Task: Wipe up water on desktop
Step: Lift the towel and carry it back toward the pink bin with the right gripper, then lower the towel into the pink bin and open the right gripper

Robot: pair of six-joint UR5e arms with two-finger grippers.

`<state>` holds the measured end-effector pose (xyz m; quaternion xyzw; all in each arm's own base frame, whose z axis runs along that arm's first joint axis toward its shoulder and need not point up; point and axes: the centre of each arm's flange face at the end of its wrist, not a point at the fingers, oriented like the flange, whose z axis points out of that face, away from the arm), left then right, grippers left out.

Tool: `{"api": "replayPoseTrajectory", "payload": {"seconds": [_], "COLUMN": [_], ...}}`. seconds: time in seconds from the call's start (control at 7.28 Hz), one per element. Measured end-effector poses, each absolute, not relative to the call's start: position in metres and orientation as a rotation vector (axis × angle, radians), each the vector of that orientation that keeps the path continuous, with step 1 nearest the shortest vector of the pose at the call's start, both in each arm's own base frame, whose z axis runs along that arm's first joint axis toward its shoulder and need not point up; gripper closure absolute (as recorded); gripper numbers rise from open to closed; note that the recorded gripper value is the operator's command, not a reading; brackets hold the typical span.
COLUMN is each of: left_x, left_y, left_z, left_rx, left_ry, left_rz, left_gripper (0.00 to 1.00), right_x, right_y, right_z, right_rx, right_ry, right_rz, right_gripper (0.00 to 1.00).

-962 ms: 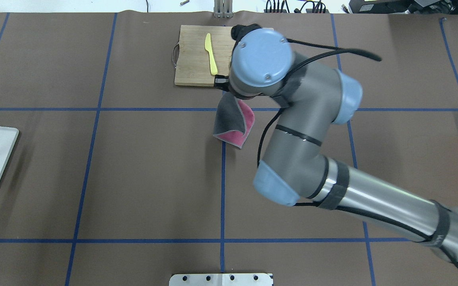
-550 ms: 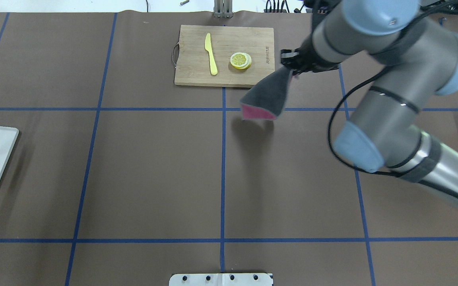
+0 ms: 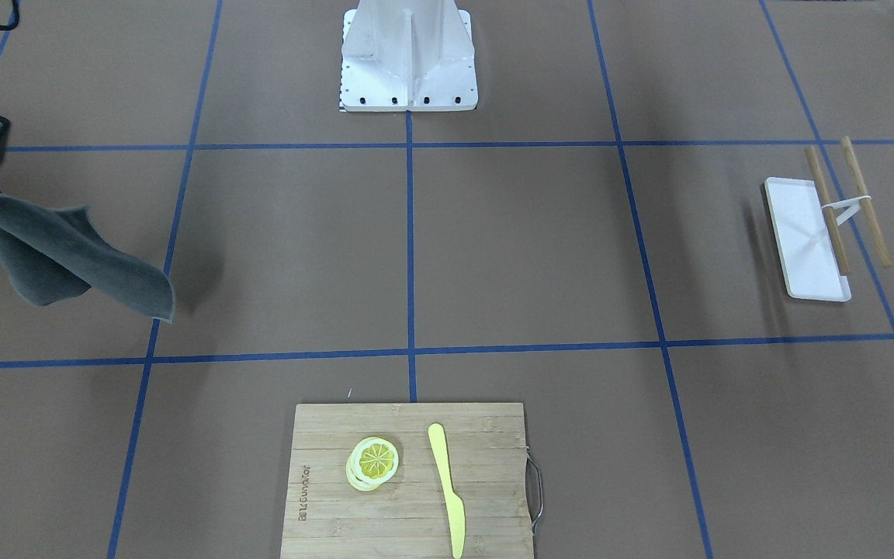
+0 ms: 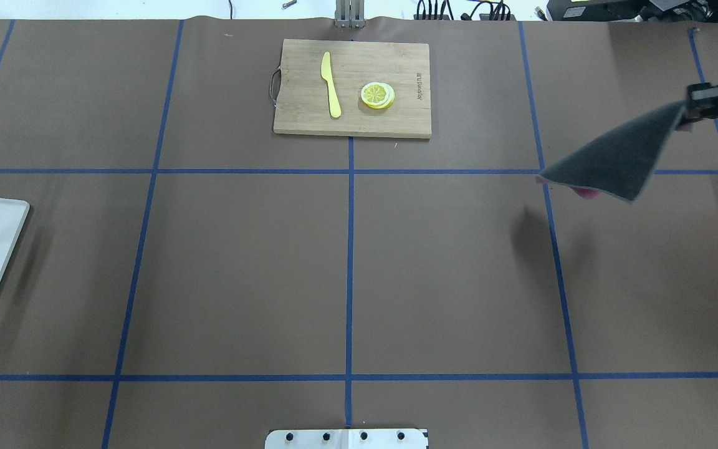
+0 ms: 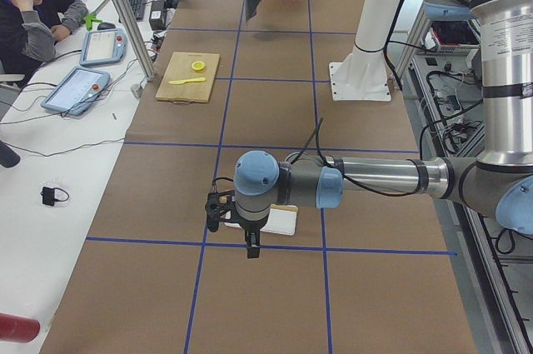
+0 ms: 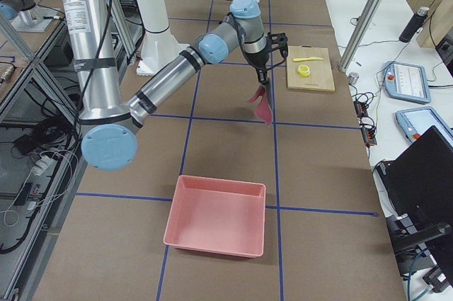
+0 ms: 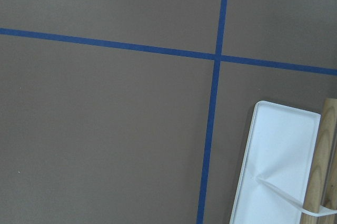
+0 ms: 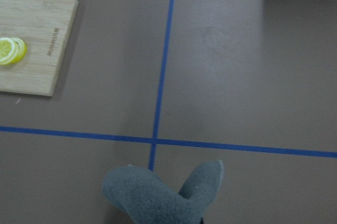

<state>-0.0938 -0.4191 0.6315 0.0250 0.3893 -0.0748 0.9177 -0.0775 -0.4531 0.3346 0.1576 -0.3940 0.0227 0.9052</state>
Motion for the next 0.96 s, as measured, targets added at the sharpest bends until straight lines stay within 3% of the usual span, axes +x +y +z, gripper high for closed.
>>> {"api": "replayPoseTrajectory", "payload": {"seconds": [0.55, 0.96], "left_x": [-0.094, -0.094], "left_y": [-0.419, -0.419], "left_z": [0.631, 0.631], "left_rx": [0.060, 0.060], "left_ry": [0.801, 0.801], "left_rz": [-0.151, -0.151], "left_gripper": [0.01, 0.01], "right_x": [0.091, 0.141], "right_y": [-0.361, -0.344], "right_z": [0.466, 0.539], "right_rx": [0.351, 0.350], "right_ry": [-0.725, -0.699], "right_rz": [-0.054, -0.135], "right_gripper": [1.00, 1.00]}}
